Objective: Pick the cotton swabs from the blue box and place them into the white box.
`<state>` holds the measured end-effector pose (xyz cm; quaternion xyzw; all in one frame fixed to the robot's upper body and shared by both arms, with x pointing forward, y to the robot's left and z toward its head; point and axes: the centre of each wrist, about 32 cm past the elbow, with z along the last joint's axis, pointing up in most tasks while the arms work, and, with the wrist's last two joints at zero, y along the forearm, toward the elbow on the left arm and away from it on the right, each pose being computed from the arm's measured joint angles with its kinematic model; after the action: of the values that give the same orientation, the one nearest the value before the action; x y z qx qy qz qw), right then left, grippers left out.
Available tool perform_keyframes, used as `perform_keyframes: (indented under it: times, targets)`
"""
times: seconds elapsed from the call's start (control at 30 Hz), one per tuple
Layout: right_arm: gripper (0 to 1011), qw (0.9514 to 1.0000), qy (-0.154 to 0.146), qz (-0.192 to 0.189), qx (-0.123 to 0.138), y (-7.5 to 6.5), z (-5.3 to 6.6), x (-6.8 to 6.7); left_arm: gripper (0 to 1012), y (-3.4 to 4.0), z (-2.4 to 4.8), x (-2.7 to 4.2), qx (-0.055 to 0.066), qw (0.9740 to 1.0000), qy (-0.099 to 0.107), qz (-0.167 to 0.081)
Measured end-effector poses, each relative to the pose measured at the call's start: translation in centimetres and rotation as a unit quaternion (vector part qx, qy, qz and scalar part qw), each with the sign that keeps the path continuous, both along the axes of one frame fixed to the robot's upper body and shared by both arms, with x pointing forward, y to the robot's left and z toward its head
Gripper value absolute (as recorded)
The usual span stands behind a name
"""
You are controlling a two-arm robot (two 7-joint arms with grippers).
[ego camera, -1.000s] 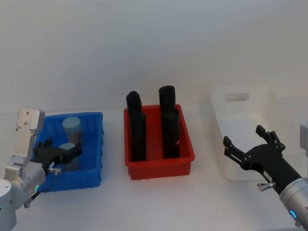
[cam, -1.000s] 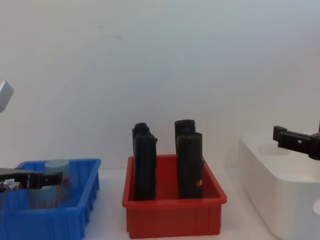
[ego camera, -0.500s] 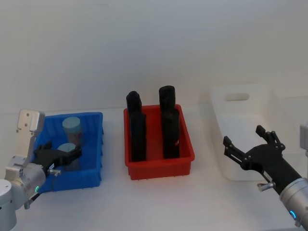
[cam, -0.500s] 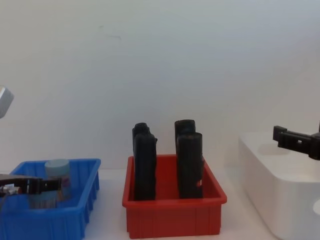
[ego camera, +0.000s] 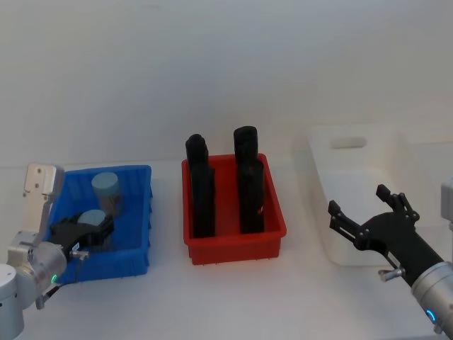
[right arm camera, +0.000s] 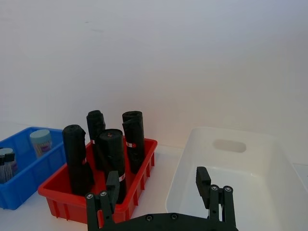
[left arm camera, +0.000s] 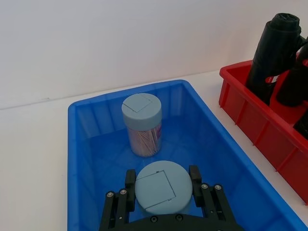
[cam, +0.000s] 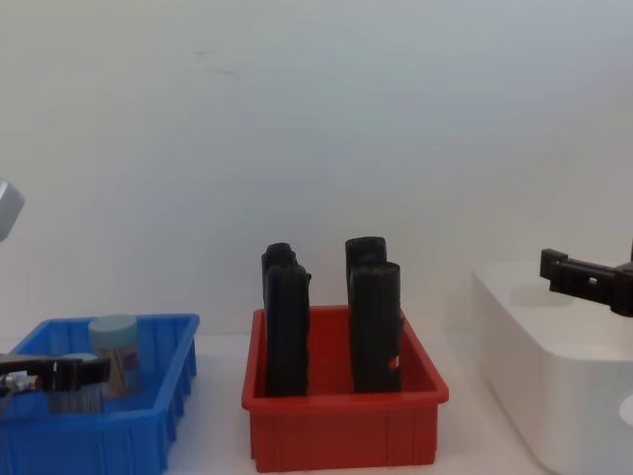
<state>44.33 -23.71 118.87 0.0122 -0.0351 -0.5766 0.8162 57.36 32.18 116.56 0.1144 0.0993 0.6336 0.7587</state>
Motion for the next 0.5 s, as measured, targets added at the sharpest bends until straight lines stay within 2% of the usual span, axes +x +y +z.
perform_keyframes:
  times: [0.03, 0.07, 0.3, 0.4, 0.5]
  targets:
    - [1002, 1.0000, 0.000, 0.000, 0.000, 0.00, 0.00, 0.00, 673, 0.02, -0.01, 0.02, -0.001, 1.0000, 0.000, 0.000]
    - [1002, 1.0000, 0.000, 0.000, 0.000, 0.00, 0.00, 0.00, 665, 0.03, -0.02, 0.03, -0.002, 1.0000, 0.001, 0.000]
    - [1001, 1.0000, 0.000, 0.000, 0.000, 0.00, 0.00, 0.00, 664, 0.10, -0.03, 0.07, -0.006, 1.0000, 0.001, -0.001]
    - [1002, 1.0000, 0.000, 0.000, 0.000, 0.00, 0.00, 0.00, 664, 0.04, 0.20, 0.06, -0.007, 1.0000, -0.004, -0.004]
    - [1002, 1.0000, 0.000, 0.000, 0.000, 0.00, 0.00, 0.00, 664, -0.03, 0.83, -0.01, -0.004, 0.9998, -0.015, -0.010]
